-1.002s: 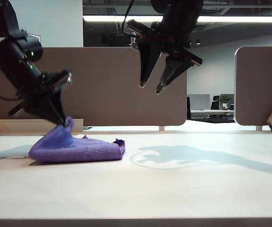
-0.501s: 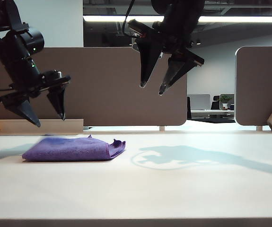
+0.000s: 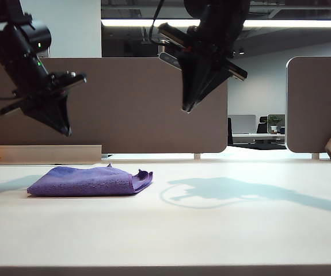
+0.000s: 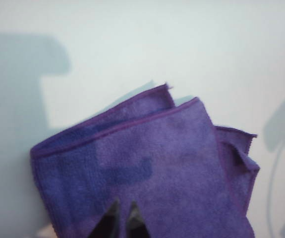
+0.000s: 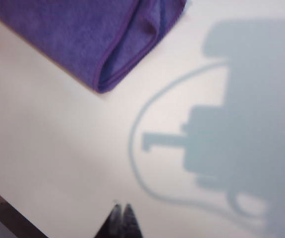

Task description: Fold the bottom of the cloth upward, then fold it vertically to form a square shape.

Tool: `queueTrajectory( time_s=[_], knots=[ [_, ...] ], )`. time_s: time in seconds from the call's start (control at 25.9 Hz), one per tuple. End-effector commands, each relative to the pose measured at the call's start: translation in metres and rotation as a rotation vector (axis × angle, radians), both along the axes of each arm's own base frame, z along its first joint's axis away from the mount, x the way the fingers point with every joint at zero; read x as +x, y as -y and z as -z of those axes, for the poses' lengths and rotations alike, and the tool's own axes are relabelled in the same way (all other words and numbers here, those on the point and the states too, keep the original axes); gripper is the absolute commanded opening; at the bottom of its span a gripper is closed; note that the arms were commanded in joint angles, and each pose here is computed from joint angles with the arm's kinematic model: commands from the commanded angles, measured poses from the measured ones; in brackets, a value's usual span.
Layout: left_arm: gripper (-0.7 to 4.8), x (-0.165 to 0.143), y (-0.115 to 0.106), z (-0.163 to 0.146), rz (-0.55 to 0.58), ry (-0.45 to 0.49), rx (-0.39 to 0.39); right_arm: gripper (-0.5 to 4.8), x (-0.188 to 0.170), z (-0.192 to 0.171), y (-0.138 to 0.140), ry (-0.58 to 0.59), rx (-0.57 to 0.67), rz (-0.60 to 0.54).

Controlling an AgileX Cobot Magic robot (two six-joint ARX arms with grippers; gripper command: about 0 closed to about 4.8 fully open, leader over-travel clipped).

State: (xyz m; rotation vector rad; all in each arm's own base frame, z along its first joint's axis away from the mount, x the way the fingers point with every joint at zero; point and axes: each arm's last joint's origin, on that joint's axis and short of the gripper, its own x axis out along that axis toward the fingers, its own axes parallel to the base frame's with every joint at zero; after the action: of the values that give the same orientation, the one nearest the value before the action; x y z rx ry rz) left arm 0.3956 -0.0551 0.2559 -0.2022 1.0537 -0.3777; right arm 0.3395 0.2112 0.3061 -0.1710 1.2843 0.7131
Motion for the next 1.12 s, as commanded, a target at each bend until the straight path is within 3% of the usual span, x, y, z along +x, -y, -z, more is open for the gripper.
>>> queueTrajectory(
  time_s=[0.04, 0.27, 0.62, 0.85, 1.12],
  knots=[
    [-0.06, -0.007, -0.001, -0.018, 0.006, 0.049, -0.014, -0.02, -0.002, -0.003, 0.0, 0.011, 0.005, -0.023],
    [-0.06, -0.024, -0.003, -0.051, 0.008, 0.137, -0.021, -0.02, -0.005, -0.015, 0.0, 0.071, 0.033, -0.028],
    [-0.06, -0.061, -0.006, -0.1, 0.012, 0.262, -0.037, -0.02, -0.014, -0.058, 0.008, 0.296, 0.115, 0.004],
    [-0.06, -0.1, -0.009, -0.133, 0.016, 0.401, -0.054, -0.02, -0.029, -0.094, 0.016, 0.463, 0.188, 0.028],
    [-0.06, -0.162, -0.017, -0.137, 0.014, 0.568, -0.073, -0.02, -0.05, -0.123, 0.022, 0.585, 0.267, 0.013]
  ],
)
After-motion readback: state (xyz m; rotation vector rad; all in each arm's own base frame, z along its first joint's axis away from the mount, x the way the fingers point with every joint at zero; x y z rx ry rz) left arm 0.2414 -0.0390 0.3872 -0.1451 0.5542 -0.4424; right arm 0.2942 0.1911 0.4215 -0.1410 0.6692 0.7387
